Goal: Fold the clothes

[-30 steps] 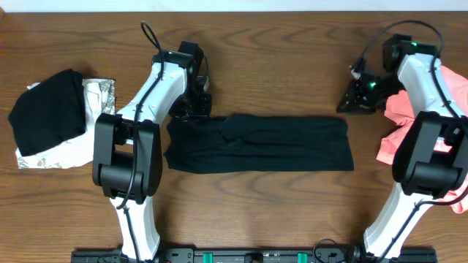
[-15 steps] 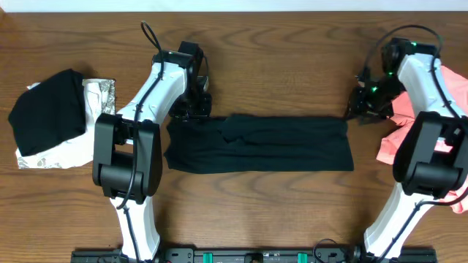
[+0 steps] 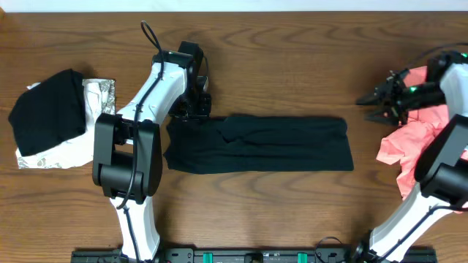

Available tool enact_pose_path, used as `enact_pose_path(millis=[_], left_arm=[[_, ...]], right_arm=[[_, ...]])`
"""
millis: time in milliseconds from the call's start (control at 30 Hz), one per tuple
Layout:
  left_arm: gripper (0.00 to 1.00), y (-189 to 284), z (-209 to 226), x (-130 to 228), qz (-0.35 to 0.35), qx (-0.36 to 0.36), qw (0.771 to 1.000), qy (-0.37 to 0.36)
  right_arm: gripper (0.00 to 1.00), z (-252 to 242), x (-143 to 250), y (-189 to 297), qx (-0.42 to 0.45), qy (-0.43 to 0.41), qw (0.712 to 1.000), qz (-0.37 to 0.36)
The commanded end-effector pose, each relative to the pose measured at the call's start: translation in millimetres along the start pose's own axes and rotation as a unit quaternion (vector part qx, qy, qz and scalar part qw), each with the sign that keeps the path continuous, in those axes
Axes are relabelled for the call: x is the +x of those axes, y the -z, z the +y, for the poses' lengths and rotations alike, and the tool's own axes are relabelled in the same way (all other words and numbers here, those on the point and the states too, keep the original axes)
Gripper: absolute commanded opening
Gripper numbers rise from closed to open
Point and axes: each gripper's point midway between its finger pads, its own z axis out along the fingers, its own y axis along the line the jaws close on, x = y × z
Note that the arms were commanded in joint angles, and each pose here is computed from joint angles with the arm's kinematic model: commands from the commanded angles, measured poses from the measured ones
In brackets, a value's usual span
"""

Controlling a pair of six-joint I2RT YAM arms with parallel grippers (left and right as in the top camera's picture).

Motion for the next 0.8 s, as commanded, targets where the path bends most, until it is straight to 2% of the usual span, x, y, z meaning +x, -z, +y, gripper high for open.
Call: enact_pose_path(millis=[0,133,333,767], left_arm=[[0.06,3.9,2.4,1.2,-0.002,-0.006,1.000,0.003],[0.06,3.9,2.4,1.2,-0.002,-0.006,1.000,0.003],[0.06,3.9,2.4,1.2,-0.002,-0.006,1.000,0.003],[0.06,3.7,2.4,1.1,-0.002,-0.006,1.000,0.003]], right_arm=[[0.55,-0.6,7.4,2.2,-0.041,-0.020,0.999,0.003],[0.55,5.2,18.8,-13.7,-0.130,-0.013,0.991,0.023],[0.55,-20.5,22.0,-37.7,-0.132,-0.027,0.991,0.021],[0.56,-26.5,7.5,-33.3,-0.138,-0.039,0.990,-0.006]])
